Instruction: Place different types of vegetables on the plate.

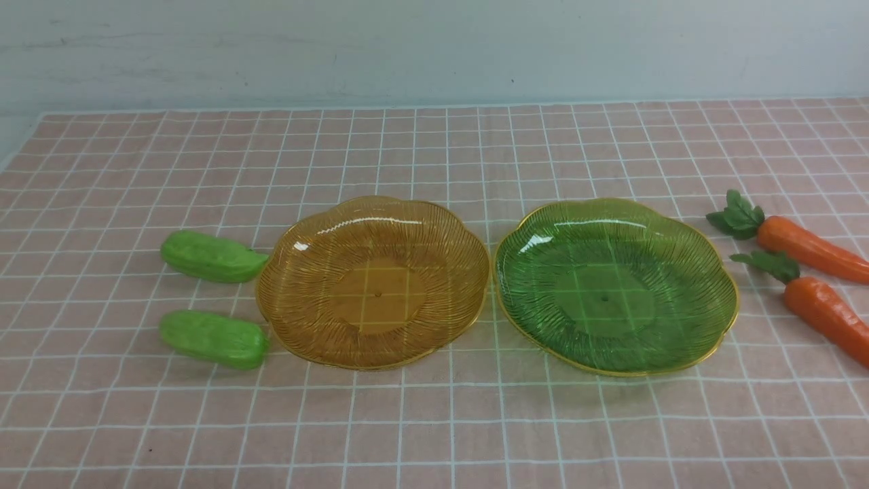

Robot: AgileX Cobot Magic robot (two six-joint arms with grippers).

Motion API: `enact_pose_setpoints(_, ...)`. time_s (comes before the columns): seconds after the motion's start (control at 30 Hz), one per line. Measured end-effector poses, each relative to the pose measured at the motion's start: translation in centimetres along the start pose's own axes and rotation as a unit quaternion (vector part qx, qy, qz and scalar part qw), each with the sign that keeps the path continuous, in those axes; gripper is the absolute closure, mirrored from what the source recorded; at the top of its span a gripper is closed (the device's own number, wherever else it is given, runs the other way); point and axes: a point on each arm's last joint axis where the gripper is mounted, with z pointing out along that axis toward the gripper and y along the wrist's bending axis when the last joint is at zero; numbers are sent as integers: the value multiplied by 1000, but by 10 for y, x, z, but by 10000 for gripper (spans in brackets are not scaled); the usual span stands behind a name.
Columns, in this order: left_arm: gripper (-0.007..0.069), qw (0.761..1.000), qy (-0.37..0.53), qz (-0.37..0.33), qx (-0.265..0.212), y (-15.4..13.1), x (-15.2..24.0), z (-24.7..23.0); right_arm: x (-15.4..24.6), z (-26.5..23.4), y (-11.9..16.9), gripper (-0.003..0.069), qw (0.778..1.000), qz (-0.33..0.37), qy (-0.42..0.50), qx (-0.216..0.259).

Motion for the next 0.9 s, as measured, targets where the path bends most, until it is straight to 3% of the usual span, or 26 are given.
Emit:
enact_pose_setpoints(0.03, 628, 997, 2, -72, 21, -4, 0, 0, -1, 0, 2, 676, 998, 63, -6, -14)
enact_pose_setpoints(0.07, 628, 994, -2, -101, 32, -6, -1, 0, -3, 0, 3, 676, 996, 84, -12, -20)
enact_pose_setpoints(0.2, 628, 991, -20, -123, 46, -8, -5, 0, -5, 0, 4, 676, 994, 101, -28, -24)
enact_pose_setpoints(0.37, 628, 994, -31, -81, 71, -31, -19, -9, -32, -8, 21, 674, 995, 15, -85, -43)
enact_pose_setpoints(0.5, 628, 999, 20, -24, 43, -52, -29, -7, -69, -11, 52, 672, 992, -81, -92, -42)
enact_pose_setpoints(0.63, 628, 981, 173, 48, -68, -62, -33, 11, -94, 26, 68, 671, 980, -184, 62, 32)
enact_pose_setpoints(0.77, 628, 953, 256, 86, -135, -62, -38, 23, -102, 57, 62, 671, 961, -201, 156, 109)
enact_pose_setpoints(0.9, 628, 933, 296, 110, -171, -63, -44, 32, -112, 94, 51, 669, 930, -200, 235, 199)
